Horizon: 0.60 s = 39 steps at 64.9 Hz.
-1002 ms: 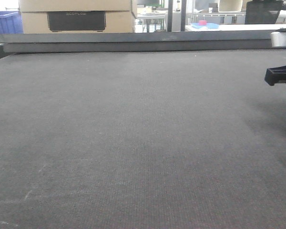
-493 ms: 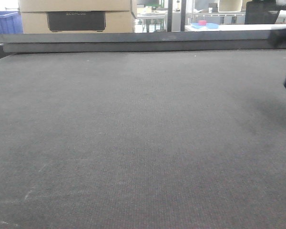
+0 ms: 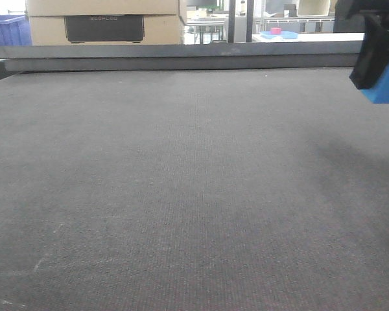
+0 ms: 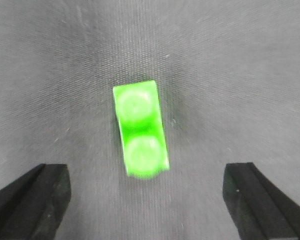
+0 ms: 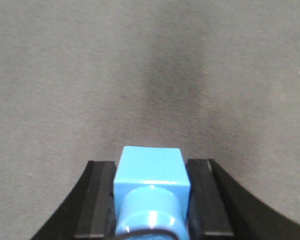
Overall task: Grab block from conveyor and place in blue bin
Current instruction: 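Lift both held bricks up off the conveyor belt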
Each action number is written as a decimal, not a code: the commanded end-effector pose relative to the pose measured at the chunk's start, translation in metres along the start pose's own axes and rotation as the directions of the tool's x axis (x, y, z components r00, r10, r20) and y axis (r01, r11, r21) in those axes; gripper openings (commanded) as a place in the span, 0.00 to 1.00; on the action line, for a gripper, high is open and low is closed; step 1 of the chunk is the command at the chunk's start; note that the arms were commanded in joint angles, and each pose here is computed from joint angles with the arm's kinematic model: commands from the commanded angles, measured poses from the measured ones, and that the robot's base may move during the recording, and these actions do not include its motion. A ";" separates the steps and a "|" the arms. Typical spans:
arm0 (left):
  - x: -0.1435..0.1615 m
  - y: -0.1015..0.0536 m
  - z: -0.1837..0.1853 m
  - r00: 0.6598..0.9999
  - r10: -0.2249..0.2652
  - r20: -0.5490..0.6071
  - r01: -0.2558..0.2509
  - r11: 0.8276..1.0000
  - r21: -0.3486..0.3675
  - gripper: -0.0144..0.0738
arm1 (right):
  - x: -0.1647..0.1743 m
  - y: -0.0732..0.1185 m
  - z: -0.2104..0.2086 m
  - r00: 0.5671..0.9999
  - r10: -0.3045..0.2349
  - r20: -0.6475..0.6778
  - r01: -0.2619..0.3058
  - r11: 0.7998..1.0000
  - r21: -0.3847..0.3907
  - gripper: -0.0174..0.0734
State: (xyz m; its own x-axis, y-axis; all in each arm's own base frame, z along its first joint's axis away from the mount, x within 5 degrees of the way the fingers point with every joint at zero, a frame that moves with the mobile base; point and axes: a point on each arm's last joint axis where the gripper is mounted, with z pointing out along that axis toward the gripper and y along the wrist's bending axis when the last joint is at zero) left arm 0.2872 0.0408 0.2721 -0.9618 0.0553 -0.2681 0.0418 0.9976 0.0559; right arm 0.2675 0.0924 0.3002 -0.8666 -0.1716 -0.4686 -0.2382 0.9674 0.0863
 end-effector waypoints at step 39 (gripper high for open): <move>-0.017 0.003 0.066 0.996 -0.017 -0.089 0.019 1.000 0.020 0.74 | -0.004 0.001 -0.004 0.998 -0.005 0.065 0.006 1.000 -0.010 0.02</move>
State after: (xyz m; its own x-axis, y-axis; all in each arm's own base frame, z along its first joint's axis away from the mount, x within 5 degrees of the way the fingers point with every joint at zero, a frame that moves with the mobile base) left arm 0.3190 0.0452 0.2132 -0.9845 0.0471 -0.1687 0.0416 0.9985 0.0358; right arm 0.2698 0.0938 0.3017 -0.8529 -0.1601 -0.4970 -0.2387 0.9661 0.0983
